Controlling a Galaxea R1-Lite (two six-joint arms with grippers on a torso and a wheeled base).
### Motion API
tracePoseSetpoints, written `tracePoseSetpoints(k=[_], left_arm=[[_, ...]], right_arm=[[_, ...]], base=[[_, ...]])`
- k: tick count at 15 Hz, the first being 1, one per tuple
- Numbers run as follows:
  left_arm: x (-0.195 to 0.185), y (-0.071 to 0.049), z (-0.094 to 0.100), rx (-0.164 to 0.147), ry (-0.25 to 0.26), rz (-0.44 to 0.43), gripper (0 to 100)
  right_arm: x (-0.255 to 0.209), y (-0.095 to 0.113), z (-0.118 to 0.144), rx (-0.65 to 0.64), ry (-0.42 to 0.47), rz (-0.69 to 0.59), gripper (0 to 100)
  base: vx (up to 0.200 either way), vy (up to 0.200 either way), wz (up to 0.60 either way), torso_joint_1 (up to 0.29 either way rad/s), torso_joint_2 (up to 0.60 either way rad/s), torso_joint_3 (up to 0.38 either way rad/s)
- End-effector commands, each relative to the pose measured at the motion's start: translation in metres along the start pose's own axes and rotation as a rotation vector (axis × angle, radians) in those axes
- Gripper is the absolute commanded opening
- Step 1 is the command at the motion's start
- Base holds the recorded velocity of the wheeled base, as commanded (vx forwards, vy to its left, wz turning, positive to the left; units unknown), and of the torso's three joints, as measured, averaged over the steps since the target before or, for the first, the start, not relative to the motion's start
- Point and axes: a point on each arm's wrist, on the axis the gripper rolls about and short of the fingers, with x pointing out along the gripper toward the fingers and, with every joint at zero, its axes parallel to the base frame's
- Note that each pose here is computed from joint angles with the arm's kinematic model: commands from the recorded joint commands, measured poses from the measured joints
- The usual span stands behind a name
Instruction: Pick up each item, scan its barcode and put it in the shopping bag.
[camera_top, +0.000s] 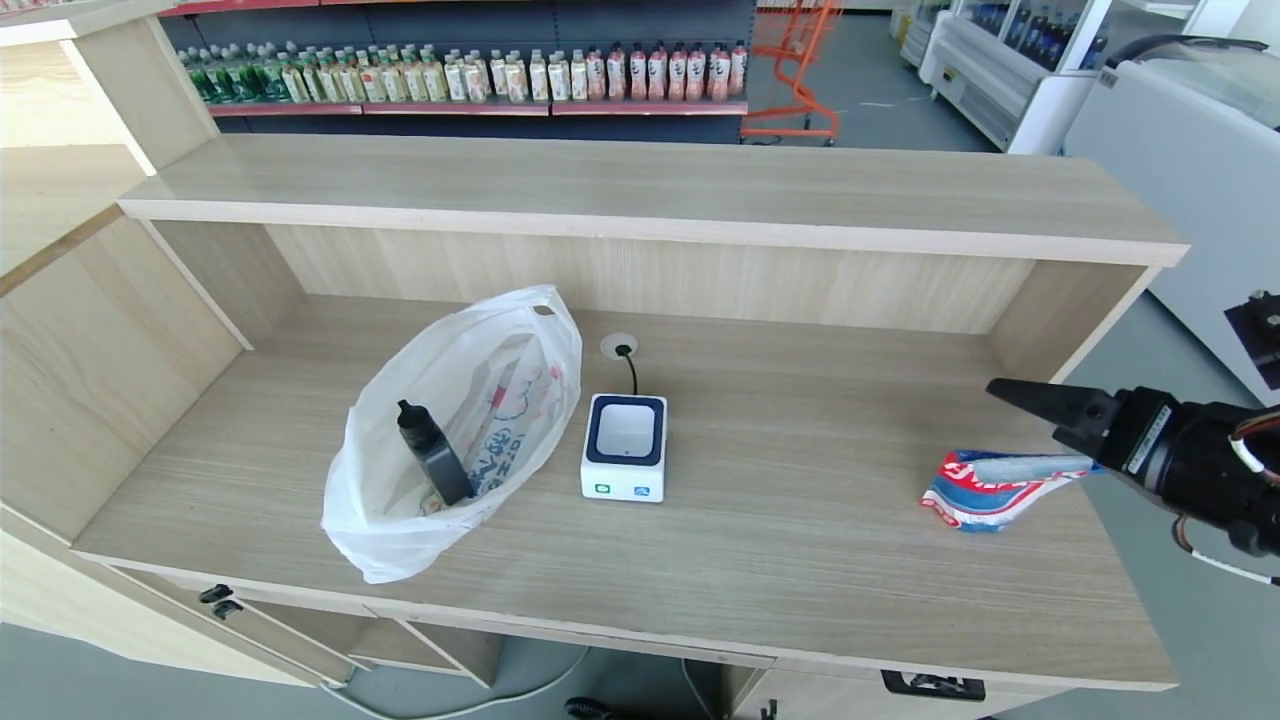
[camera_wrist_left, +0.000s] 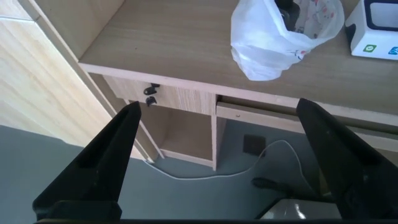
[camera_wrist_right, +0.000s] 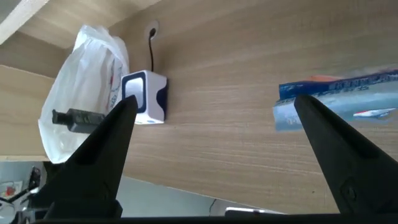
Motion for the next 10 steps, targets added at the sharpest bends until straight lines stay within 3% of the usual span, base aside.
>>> tracePoseSetpoints(k=[1, 6, 10], left_arm=[[0.0, 0.0, 0.0, 0.0, 0.0, -0.001, 100], [0.0, 0.0, 0.0, 0.0, 0.0, -0.001, 100], [0.0, 0.0, 0.0, 0.0, 0.0, -0.001, 100]], right_arm=[[-0.003, -0.001, 0.011, 0.056, -0.035, -0.015, 100], [0.001, -0.004, 0.024, 0.287, -0.049, -0.235, 100], [0.017, -0.041, 0.024, 0.413, -0.05, -0.513, 100]], base=[[0.0, 0.0, 0.0, 0.0, 0.0, 0.0], [0.0, 0.0, 0.0, 0.0, 0.0, 0.0], [0.0, 0.0, 0.0, 0.0, 0.0, 0.0]])
